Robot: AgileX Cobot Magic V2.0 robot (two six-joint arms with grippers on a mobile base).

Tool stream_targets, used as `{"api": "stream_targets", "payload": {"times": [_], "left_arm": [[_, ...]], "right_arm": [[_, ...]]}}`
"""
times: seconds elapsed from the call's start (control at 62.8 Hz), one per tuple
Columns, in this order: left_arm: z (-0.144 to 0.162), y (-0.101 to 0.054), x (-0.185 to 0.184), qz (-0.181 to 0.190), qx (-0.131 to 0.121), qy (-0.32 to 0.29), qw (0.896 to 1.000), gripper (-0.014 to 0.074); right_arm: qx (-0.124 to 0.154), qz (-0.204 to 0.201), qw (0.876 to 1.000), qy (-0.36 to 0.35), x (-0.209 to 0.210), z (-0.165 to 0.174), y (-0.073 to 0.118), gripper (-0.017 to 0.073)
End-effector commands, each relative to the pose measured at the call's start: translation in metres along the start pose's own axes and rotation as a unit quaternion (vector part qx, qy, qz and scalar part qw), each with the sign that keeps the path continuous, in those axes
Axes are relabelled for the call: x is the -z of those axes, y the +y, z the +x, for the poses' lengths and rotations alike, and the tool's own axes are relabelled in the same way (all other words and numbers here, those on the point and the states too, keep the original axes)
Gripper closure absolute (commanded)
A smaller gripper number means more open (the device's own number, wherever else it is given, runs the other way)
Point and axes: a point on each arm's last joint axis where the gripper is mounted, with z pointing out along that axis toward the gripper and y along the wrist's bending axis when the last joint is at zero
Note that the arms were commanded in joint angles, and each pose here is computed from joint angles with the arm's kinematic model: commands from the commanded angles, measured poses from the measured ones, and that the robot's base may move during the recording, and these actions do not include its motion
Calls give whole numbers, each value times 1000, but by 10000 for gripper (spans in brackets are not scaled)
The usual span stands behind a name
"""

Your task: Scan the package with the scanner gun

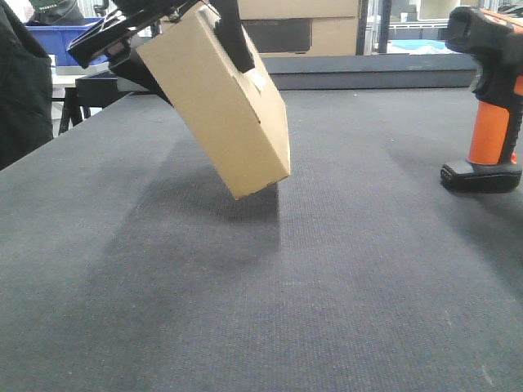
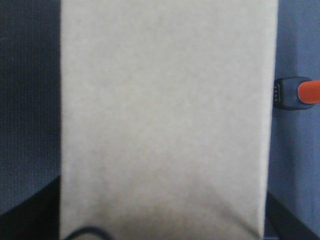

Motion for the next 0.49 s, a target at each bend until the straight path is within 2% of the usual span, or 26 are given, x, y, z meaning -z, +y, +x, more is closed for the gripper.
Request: {"api": "stream_targets", "payload": {"times": [0.0, 0.207, 0.35, 0.382, 0.478], "left_arm": [[-3, -5, 6, 10, -1, -16, 1000, 704], [-3, -5, 6, 9, -1, -17, 1000, 704], [-3, -3, 5, 3, -8, -20, 1000, 704], [-3, -3, 4, 2, -7, -19, 1000, 704], [-3, -3, 2, 1, -7, -17, 1000, 704]], "right_arm": [[-1, 4, 1000, -30, -8, 1, 1, 721], [-18, 40, 999, -30, -17, 12, -6, 721], [-18, 44, 999, -21, -19, 17, -7, 712], [-19, 44, 999, -20, -19, 17, -7, 686], [-37, 44, 998, -21, -19, 18, -7, 505]]}}
